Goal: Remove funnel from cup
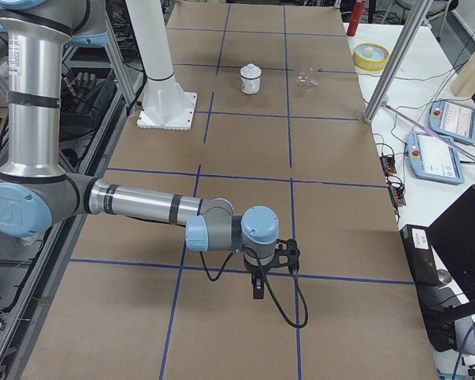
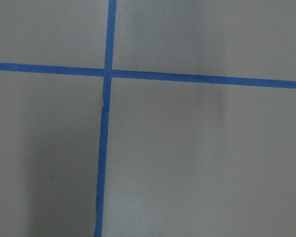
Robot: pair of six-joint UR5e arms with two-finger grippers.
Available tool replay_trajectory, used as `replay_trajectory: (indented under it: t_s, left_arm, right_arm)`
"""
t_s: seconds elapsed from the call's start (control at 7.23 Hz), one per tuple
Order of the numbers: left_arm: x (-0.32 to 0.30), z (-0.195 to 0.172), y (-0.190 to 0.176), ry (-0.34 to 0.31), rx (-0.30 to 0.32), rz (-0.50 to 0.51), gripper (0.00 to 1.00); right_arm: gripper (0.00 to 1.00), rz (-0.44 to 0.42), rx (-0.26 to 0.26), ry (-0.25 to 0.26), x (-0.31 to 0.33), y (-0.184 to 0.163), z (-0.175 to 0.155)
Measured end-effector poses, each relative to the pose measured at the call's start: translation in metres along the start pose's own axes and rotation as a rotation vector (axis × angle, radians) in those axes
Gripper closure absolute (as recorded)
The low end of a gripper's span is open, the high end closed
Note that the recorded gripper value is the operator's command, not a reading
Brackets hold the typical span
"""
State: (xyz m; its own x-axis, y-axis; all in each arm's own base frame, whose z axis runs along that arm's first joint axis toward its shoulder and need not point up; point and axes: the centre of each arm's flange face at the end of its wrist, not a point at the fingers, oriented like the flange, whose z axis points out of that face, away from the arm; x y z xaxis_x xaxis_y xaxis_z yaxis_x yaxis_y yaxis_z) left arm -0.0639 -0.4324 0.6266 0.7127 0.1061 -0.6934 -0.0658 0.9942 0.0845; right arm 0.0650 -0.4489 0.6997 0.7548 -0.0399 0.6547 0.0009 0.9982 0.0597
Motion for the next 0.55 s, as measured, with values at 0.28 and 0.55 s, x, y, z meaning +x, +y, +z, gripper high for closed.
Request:
replay_trajectory:
  t_s: [0.28,0.55]
  left_arm:
    - [-0.0011,0.0018,0.0004,-0.001,-0.002,0.003,0.00]
    - [-0.0023,0.0037,0.0020,0.002,-0.005,0.000,0.00]
  right_arm:
    - [0.00,0.000,0.000,0.000,0.0000,0.0000,0.0000]
    - [0.00,0.000,0.000,0.000,0.0000,0.0000,0.0000]
